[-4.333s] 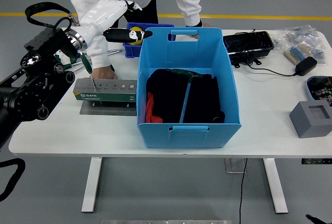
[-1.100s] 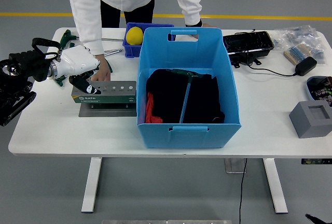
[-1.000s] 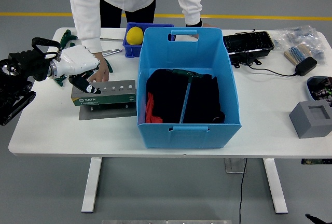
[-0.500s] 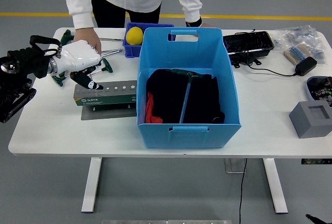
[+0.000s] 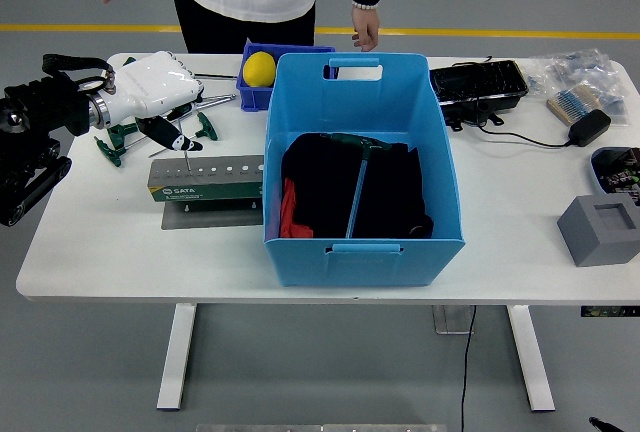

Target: Lift tool from toolbox,place it in box,lift tool from toolbox,place it in box

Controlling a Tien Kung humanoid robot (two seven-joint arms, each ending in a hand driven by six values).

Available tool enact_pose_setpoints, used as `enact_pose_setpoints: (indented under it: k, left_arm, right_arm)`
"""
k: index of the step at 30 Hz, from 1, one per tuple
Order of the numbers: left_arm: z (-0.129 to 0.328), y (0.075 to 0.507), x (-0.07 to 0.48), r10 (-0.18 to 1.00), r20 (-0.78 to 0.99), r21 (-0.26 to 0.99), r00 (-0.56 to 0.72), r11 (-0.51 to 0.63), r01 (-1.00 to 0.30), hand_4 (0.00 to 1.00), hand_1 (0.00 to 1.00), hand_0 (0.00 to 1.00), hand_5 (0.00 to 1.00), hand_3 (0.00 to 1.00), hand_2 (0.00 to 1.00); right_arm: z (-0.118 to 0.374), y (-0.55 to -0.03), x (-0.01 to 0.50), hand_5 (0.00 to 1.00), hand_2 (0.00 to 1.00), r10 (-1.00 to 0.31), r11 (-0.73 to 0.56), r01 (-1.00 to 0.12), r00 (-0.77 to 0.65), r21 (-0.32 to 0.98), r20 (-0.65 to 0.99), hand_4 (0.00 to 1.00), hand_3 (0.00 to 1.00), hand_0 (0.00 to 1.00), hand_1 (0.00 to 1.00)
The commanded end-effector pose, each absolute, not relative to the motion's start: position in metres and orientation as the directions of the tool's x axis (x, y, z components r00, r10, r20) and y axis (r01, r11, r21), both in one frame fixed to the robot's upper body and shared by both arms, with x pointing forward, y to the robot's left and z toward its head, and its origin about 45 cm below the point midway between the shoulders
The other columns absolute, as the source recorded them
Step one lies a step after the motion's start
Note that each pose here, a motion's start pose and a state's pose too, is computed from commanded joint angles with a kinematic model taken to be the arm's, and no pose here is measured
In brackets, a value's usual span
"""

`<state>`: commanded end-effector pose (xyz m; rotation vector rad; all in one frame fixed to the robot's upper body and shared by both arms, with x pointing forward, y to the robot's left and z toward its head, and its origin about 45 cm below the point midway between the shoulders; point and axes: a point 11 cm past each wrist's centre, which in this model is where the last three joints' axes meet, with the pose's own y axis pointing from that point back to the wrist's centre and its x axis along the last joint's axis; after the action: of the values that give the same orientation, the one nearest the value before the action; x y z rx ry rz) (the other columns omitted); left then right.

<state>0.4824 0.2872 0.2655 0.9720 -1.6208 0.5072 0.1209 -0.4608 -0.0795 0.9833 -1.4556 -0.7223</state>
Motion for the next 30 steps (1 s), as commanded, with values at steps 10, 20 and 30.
enact_pose_setpoints:
  k: [10, 20, 30]
  left_arm:
    - [0.306, 0.272, 0.485, -0.211, 0.962, -0.009, -0.173, 0.610, -0.792, 0.874, 0.011, 0.104, 0.447, 0.036, 0.053]
    - [0.345, 0.222, 0.470, -0.035, 0.960, -0.175, -0.279, 0.702, -0.691, 0.866, 0.006, 0.103, 0.442, 0.034, 0.047]
    - [0.346, 0.145, 0.448, 0.107, 0.972, -0.212, -0.209, 0.783, -0.585, 0.845, 0.013, 0.112, 0.423, 0.034, 0.047]
  right_arm:
    - [-0.080, -0.460, 0.120, 0.652, 0.673, -0.885, 0.454, -0.162, 0.032, 0.876, 0.464, 0.778, 0.544, 0.620, 0.602]
    - [-0.079, -0.461, 0.122, 0.652, 0.671, -0.885, 0.454, -0.166, 0.029, 0.876, 0.464, 0.779, 0.544, 0.619, 0.601]
    - [-0.079, -0.460, 0.124, 0.650, 0.672, -0.885, 0.452, -0.168, 0.036, 0.876, 0.464, 0.778, 0.543, 0.619, 0.601]
